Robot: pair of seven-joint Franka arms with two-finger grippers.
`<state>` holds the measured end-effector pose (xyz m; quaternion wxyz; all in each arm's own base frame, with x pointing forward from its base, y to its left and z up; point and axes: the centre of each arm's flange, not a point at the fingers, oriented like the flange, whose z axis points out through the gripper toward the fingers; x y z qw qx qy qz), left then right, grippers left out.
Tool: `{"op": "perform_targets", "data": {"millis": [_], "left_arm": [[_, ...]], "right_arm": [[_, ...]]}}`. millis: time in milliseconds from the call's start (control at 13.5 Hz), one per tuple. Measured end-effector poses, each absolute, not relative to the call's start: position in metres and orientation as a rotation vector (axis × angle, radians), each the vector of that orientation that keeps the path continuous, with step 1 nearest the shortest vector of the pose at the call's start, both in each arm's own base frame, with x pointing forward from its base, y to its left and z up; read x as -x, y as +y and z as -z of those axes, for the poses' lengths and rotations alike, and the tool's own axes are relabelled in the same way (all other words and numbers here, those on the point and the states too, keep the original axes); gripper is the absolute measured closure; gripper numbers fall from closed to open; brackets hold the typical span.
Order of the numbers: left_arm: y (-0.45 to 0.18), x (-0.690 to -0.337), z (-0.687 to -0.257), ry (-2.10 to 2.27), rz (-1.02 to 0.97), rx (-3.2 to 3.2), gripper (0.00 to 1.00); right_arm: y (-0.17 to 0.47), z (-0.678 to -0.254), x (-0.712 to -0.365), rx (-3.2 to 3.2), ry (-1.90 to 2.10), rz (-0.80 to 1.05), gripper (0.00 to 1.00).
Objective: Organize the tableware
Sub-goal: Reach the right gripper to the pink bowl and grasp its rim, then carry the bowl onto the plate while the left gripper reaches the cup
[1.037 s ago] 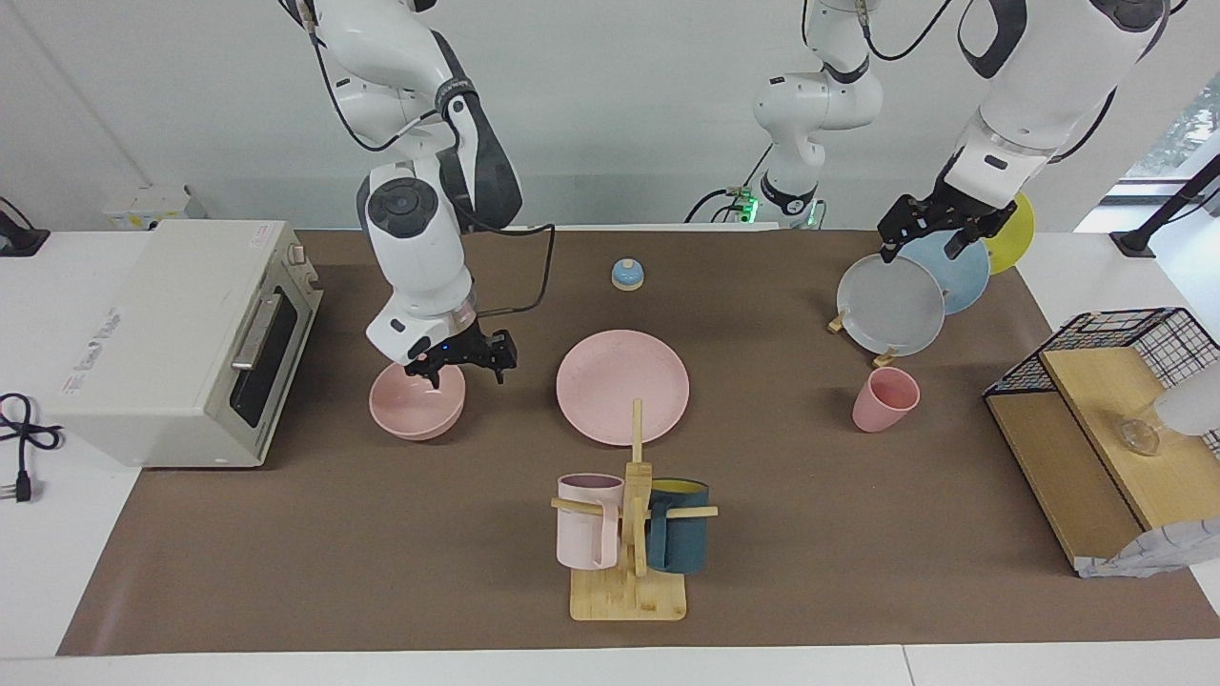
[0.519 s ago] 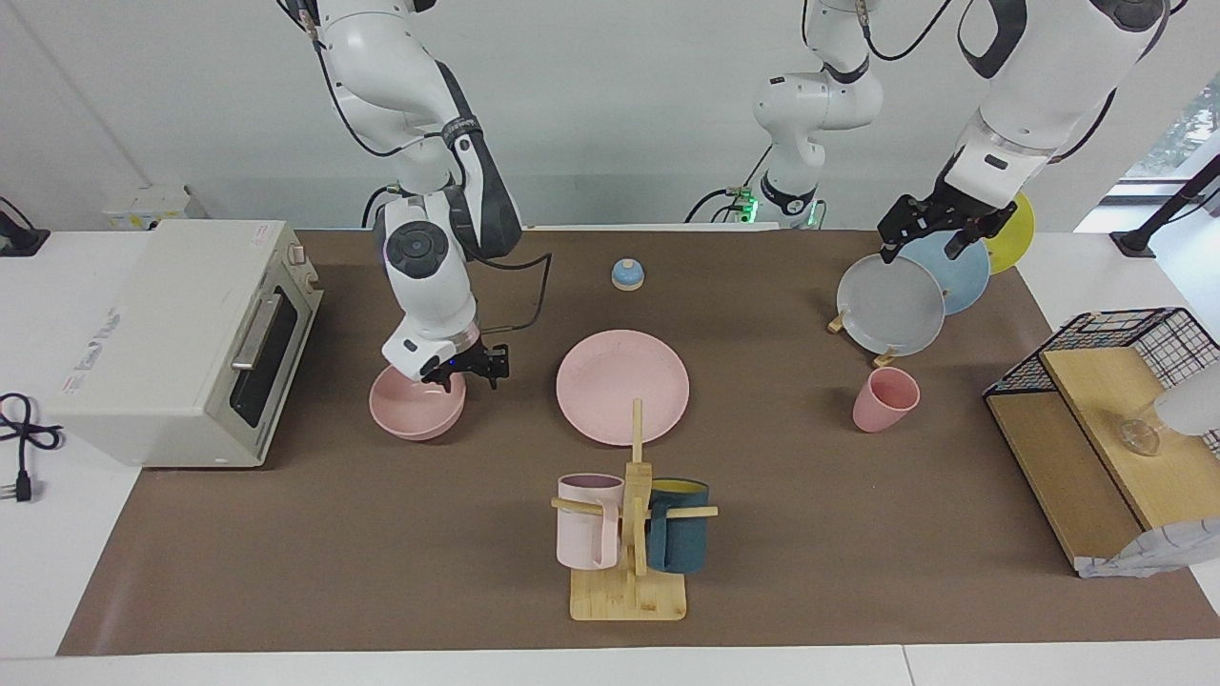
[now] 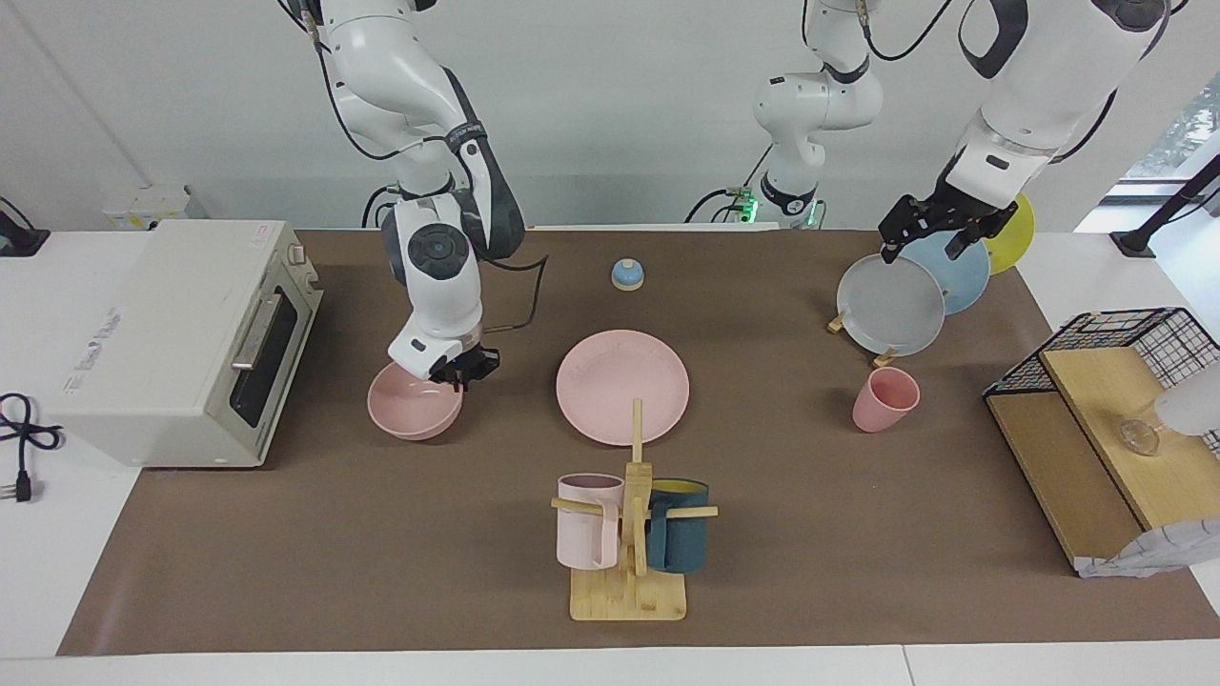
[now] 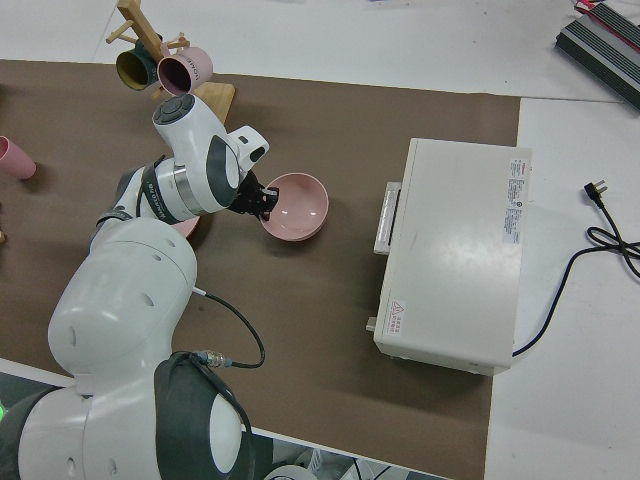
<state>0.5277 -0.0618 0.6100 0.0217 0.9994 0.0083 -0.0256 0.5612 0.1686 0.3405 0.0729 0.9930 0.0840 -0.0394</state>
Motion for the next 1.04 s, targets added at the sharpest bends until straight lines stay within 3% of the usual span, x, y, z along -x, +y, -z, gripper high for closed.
{"op": "perform_targets", "data": {"millis": [296, 370, 444, 741, 1037], "left_arm": [[-0.065, -0.528, -0.609, 0.017, 0.075, -3.097, 0.00], [-0.067, -0.528, -0.607, 0.013, 0.072, -3.097, 0.09], [-0.068, -0.529, -0.605, 0.009, 0.072, -3.097, 0.09], [-0.072, -0.567, -0.547, 0.014, 0.056, -3.089, 0.00], [-0.076, -0.616, -0.455, 0.026, 0.050, -3.077, 0.00]], "right_arm": [[0.227, -0.423, -0.574, -2.945, 0.295, 0.143, 0.96], [0.249, -0.442, -0.577, -2.938, 0.262, 0.149, 0.96], [0.281, -0.451, -0.577, -2.935, 0.231, 0.140, 0.96], [0.448, -0.402, -0.556, -2.970, 0.060, 0.049, 0.96], [0.521, -0.353, -0.538, -2.973, 0.023, 0.037, 0.96]]}}
